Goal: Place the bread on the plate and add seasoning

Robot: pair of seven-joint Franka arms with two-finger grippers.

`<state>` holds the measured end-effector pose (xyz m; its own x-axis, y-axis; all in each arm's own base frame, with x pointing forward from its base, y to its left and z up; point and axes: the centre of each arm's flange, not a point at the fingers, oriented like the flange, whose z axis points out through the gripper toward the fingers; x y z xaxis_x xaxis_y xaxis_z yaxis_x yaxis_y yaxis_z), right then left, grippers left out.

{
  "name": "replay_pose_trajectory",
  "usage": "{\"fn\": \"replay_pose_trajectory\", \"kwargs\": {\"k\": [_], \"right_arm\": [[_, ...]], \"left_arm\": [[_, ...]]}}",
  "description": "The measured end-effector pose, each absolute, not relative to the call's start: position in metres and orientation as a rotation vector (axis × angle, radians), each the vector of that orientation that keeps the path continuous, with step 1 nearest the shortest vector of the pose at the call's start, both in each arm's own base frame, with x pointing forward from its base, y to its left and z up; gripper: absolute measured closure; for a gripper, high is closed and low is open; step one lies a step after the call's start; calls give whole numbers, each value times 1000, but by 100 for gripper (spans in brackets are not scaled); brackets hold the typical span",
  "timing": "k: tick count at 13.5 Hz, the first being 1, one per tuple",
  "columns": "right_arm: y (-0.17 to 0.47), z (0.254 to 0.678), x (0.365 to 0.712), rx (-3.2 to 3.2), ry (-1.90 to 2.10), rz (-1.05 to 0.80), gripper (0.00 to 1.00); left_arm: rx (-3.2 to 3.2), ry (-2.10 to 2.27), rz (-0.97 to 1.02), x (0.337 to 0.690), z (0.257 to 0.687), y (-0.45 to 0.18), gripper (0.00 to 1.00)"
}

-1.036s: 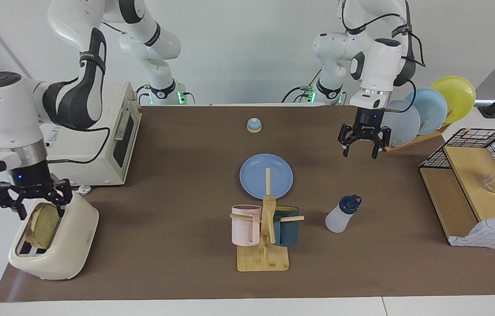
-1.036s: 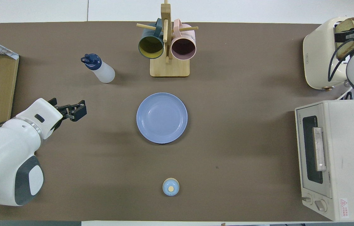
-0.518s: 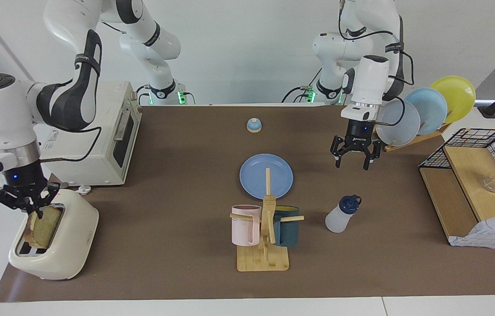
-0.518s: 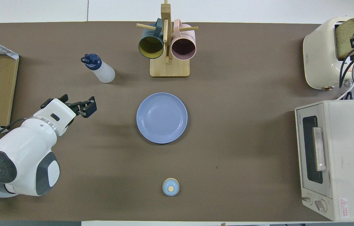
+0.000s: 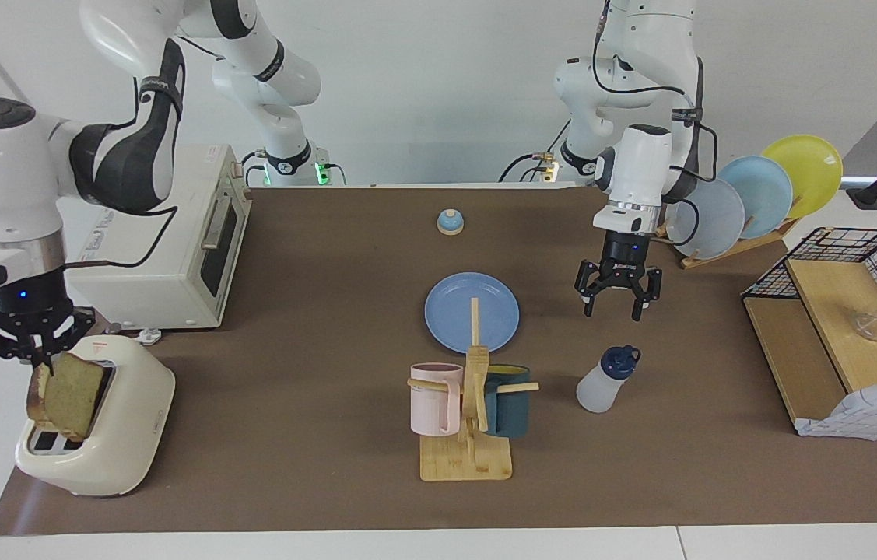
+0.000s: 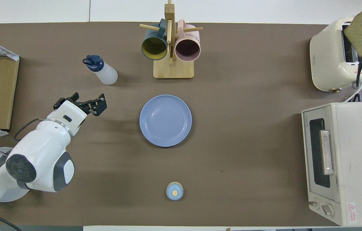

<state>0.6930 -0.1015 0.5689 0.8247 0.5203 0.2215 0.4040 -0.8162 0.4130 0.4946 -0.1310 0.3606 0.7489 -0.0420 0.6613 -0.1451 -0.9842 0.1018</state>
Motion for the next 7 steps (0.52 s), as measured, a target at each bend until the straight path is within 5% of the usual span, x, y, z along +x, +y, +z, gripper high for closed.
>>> {"fn": "replay_pose_trajectory", "kwargs": {"k": [7], "right_arm": [[142, 679, 614, 2668, 1014, 421, 93]], "left_arm": [[2779, -121, 1073, 511, 350, -138, 0]]}}
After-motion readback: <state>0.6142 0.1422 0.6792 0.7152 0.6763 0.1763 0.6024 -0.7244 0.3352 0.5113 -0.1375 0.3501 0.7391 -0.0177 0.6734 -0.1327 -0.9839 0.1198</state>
